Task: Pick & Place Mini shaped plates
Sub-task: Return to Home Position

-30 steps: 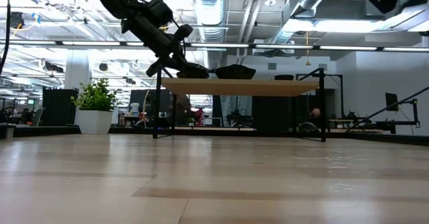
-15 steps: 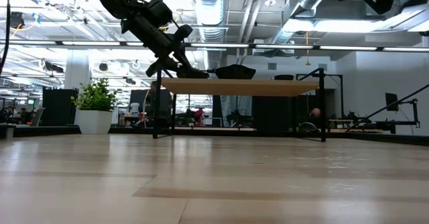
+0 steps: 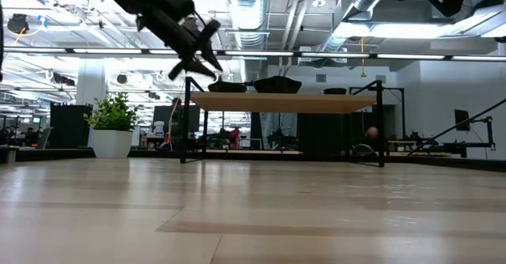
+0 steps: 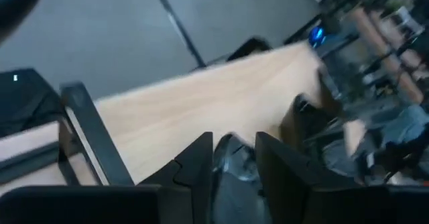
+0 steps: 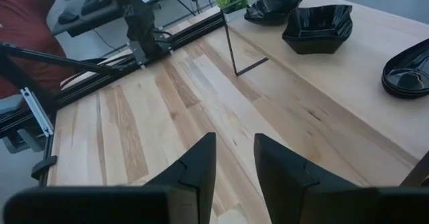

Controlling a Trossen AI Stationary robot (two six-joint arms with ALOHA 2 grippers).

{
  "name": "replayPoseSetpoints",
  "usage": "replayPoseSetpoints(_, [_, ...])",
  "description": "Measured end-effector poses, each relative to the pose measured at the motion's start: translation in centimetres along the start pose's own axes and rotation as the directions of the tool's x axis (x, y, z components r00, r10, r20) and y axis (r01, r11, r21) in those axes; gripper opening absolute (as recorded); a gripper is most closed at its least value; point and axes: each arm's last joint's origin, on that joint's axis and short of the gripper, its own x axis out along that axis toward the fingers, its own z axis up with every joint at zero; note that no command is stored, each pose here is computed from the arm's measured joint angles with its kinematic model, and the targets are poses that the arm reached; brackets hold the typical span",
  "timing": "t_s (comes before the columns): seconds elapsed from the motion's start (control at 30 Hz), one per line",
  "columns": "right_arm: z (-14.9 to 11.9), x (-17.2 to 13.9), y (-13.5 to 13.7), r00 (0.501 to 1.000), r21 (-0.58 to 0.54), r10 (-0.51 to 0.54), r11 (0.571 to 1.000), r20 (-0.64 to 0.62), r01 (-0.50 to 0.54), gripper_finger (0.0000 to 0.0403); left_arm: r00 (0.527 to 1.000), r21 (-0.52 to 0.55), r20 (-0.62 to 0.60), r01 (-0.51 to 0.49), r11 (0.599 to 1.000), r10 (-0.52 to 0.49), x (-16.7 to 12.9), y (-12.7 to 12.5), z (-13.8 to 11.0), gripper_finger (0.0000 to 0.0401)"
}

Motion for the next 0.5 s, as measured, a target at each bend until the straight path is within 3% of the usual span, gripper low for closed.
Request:
replayPoseSetpoints(0.17, [-0.1,0.0,-0.1,1.0,-0.029,-0.004,1.0,-0.005,0.004,0.0098,0.995,0.013,0.066,0.072,0.997,-0.073,-4.1,-2.2,0.5,0.0114])
replayPoseSetpoints(0.27, [-0.2,0.0,-0.2,1.0,-0.083,-0.017,0.996,-0.019,0.016,0.0098,0.986,0.123,0.077,0.135,0.983,-0.145,-6.4,-4.0,-0.7,0.0112])
replayPoseSetpoints(0.37, [-0.3,-0.3,-0.7,0.999,-0.158,-0.025,0.987,-0.028,0.021,0.0098,0.973,0.267,0.078,0.192,0.944,-0.219,-8.7,-5.4,-2.4,0.0111])
replayPoseSetpoints(0.5, [-0.1,-1.3,-1.7,1.0,-0.051,-0.015,0.999,-0.005,0.015,0.0098,0.949,0.379,0.068,0.26,0.888,-0.307,-11.5,-6.1,-5.2,0.0112])
